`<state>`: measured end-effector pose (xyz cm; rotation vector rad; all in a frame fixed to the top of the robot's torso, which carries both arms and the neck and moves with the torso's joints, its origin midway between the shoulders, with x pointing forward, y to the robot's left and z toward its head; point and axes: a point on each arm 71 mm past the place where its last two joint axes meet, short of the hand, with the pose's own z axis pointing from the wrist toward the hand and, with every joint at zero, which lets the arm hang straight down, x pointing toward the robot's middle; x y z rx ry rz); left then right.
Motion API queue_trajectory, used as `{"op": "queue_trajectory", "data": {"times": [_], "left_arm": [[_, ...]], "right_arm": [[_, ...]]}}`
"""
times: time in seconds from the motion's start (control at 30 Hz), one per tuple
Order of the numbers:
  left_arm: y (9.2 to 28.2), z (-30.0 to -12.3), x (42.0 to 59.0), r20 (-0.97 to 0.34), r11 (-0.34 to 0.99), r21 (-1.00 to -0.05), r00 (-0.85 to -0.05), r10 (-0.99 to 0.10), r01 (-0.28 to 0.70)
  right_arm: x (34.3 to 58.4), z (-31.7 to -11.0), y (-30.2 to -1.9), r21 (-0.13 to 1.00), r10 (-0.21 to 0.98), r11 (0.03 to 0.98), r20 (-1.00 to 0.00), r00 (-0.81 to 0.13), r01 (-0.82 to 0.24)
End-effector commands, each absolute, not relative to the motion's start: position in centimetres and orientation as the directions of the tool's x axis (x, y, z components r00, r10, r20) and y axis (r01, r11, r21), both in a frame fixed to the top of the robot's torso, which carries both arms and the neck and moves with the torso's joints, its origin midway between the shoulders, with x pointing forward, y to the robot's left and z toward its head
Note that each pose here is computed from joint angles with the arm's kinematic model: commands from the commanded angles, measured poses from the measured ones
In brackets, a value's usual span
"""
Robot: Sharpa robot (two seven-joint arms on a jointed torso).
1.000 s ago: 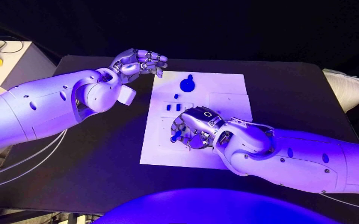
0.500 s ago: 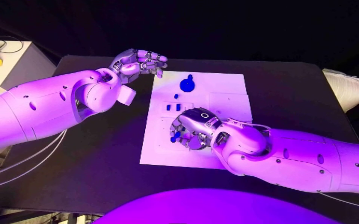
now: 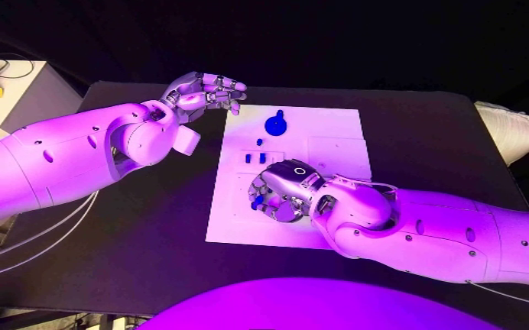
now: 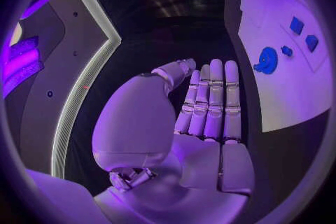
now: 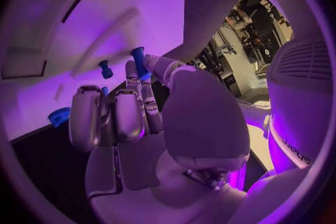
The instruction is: Assemble the parts on the task board
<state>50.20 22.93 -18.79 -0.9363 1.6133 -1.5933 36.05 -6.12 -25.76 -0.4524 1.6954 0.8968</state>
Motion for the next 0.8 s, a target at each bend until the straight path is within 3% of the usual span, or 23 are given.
{"op": "queue_trajectory", "data": {"times": [0.03, 0.8], "left_arm": [[22.74, -18.71, 50.15, 0.033, -0.018, -0.999, -0.526, -0.850, -0.033], [22.82, -18.75, 50.13, 0.033, -0.016, -0.999, -0.527, -0.849, -0.037]], "right_arm": [[35.74, -26.29, -6.17, 0.345, 0.130, 0.621, -0.931, -0.342, -0.703], [35.80, -25.41, -6.82, 0.390, 0.248, 0.602, -0.921, -0.301, -0.696]]}}
